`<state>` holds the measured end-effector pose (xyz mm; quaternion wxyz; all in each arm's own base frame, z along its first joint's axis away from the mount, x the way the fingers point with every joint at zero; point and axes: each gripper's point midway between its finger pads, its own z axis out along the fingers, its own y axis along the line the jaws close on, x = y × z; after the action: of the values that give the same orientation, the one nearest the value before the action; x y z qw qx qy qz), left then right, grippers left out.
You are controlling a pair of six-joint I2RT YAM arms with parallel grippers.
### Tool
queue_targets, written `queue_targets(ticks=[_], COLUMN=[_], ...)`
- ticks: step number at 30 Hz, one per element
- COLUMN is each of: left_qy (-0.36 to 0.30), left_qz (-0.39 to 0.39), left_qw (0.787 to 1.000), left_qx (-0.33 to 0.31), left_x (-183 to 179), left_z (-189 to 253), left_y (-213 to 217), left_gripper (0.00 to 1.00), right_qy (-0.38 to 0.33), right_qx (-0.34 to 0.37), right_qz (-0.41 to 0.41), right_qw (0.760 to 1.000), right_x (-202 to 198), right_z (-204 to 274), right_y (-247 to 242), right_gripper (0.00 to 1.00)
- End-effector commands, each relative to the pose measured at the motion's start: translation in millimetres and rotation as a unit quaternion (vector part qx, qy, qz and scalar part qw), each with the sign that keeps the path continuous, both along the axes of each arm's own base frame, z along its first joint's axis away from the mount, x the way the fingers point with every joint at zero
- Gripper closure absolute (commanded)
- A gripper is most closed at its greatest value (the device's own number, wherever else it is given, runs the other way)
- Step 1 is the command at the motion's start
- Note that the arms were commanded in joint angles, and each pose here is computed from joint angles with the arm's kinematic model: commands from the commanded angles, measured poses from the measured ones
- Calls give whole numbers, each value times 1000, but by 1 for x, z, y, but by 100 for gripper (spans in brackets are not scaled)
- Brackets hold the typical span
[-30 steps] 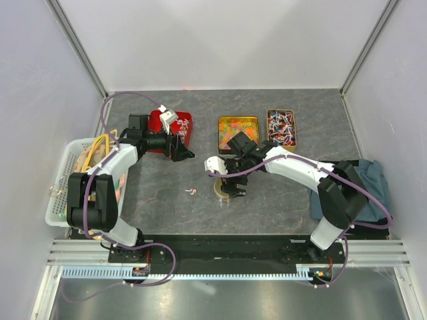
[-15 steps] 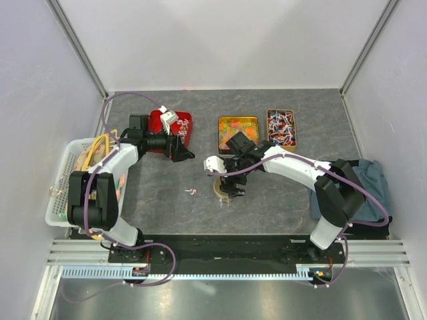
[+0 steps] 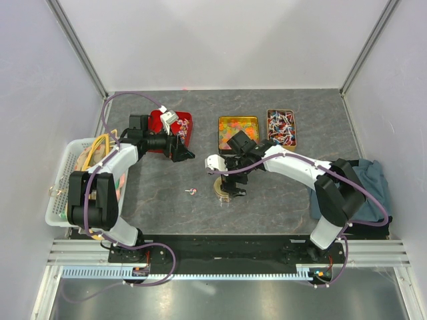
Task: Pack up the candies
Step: Close the bottle lid on the packing bottle, then screw the bottle lid onto the packing bottle.
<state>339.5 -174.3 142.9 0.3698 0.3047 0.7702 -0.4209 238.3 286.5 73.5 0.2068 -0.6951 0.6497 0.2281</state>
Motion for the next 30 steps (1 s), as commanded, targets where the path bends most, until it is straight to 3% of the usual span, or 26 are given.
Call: queue_targets(ticks=[1,20,30], left_qy=[-18,-13,-9], left_qz=[-18,-20,-21], left_qw=[1000,1000,1000], left_qx=[-14,-16,-17], left_x=[-1,0,-1], left_z=[6,4,3], left_y=[-4,-5,-5], left_gripper=[0,0,0], right_qy=[1,-17,-95], right_qx=[14,42,70], right_qz=[-10,18,-77], right_qw=[1000,999,990], right_x=[8,-4,42], right_z=[6,46,60], right_y=[2,-2,9], right_gripper=[2,2,2])
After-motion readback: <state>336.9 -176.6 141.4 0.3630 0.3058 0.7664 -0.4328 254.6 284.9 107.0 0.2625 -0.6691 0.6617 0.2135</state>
